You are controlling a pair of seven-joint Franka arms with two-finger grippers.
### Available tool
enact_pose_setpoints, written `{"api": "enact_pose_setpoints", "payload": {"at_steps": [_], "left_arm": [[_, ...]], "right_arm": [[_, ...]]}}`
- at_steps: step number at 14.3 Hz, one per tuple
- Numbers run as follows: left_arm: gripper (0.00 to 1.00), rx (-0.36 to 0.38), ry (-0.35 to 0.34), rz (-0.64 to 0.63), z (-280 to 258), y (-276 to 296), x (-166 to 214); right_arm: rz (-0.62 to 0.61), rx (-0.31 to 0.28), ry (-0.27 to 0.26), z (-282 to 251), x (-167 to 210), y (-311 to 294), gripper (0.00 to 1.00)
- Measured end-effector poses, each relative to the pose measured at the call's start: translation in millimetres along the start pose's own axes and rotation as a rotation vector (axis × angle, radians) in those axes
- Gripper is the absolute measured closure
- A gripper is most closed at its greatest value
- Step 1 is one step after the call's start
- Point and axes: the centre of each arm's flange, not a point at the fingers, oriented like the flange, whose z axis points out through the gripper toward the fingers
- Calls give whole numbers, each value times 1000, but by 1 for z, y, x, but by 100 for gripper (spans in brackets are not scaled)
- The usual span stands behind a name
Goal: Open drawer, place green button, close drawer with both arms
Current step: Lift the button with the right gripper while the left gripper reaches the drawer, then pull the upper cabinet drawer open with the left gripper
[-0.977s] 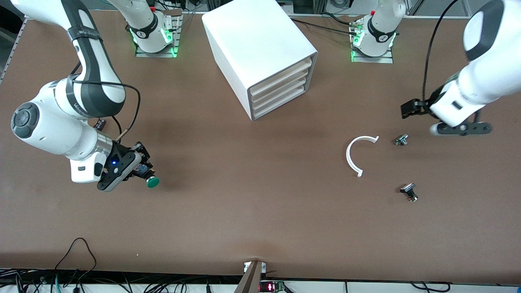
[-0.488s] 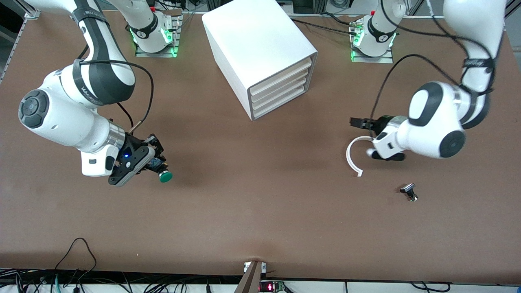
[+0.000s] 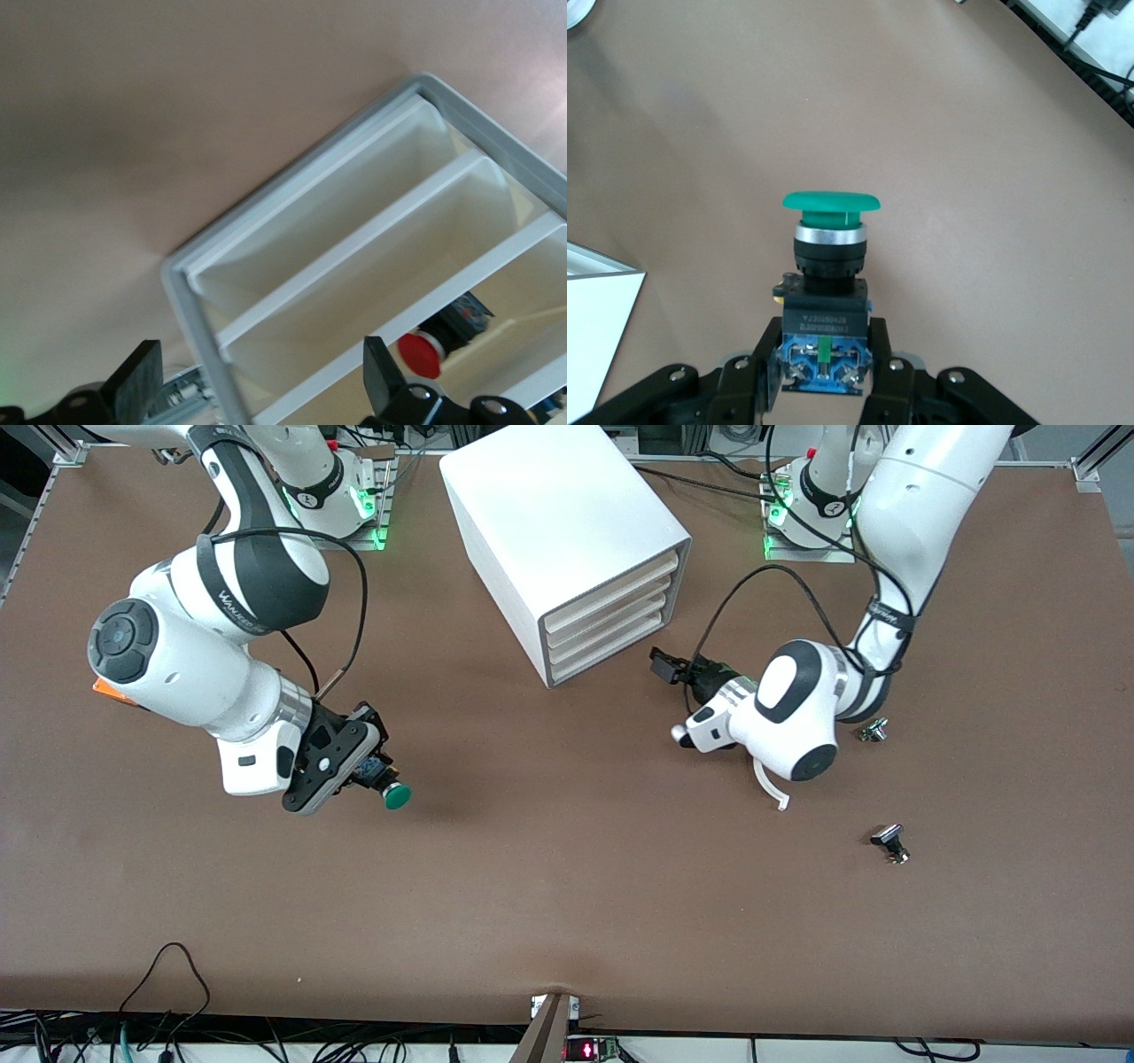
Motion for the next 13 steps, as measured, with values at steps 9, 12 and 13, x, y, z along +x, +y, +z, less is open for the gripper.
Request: {"api": "enact_pose_setpoints", "payload": {"at_steps": [9,12,13], "left_arm": [[1,-189,22,316,65,-15,25],[4,-192,40,353,93,-17,26],[4,-188,37,359,101,-17,25]], "right_arm": [[-58,2,-14,11,18,-29,59],[-78,16,-29,26,24,-39,59],[-80,22,-34,32,25,-41,59]]}}
